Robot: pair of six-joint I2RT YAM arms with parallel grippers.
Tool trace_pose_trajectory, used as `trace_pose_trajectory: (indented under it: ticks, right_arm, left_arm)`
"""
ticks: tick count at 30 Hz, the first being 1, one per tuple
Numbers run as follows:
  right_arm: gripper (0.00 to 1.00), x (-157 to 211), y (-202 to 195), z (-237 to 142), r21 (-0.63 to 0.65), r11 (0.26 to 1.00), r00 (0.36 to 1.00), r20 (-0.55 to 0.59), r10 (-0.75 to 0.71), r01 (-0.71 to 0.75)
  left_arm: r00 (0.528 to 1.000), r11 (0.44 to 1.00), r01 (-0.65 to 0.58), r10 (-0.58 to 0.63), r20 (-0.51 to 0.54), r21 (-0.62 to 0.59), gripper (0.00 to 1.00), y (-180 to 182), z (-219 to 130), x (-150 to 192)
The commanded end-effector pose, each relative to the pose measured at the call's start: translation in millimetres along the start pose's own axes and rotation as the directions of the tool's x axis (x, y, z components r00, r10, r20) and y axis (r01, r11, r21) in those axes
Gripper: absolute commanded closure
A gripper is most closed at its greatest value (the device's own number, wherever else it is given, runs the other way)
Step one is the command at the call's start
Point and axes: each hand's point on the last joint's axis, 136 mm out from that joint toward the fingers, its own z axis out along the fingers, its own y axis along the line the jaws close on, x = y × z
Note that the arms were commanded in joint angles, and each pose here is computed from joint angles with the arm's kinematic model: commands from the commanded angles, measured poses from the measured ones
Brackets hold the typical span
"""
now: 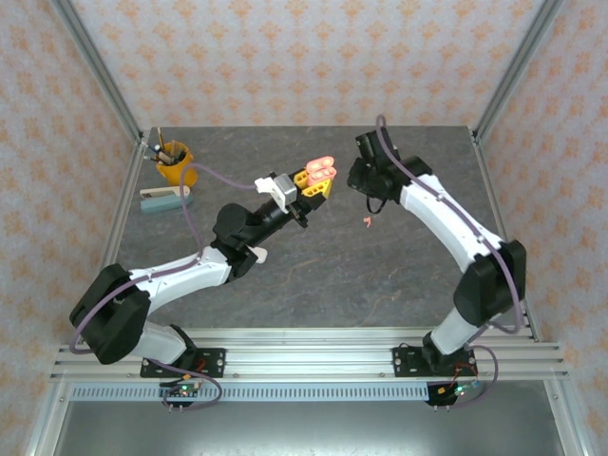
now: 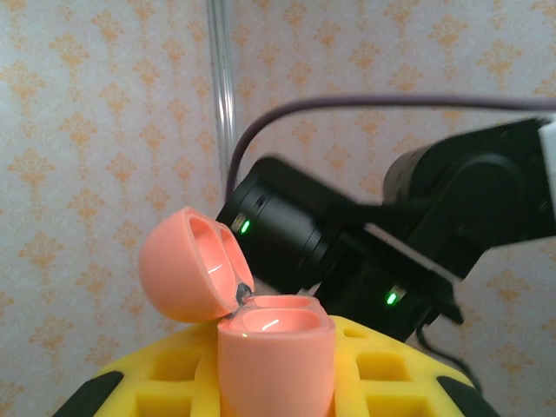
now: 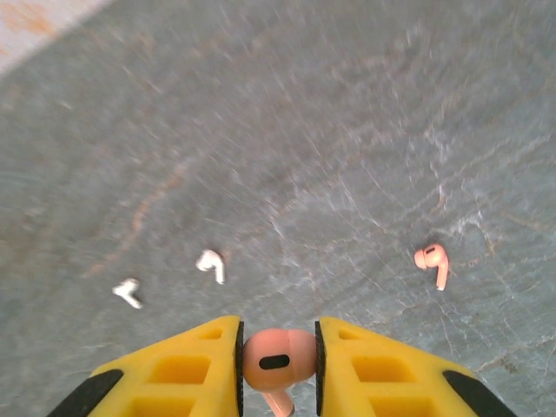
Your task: Insert the wireless bluetooth earbuds into the charging case
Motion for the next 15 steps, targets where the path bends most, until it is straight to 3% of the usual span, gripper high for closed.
trace_pose_trajectory:
  ticks: [1, 15]
  right_arm:
    - [0.74, -26.6, 2.6, -38.4, -0.049, 0.999, 0.991, 0.131, 0.0, 0.006]
    - [0.74, -73.8, 50.0, -168.6, -0.361, 0.925, 0.925, 0.379, 0.03, 0.118]
  left_arm:
    - [0.997, 0.999, -0.041, 0.041, 0.058, -0.007, 1.0, 2.7, 0.8, -25.9]
    - [0.999, 1.0, -0.023, 0.022, 0.048, 0.009, 1.0, 3.4, 12.3, -9.2]
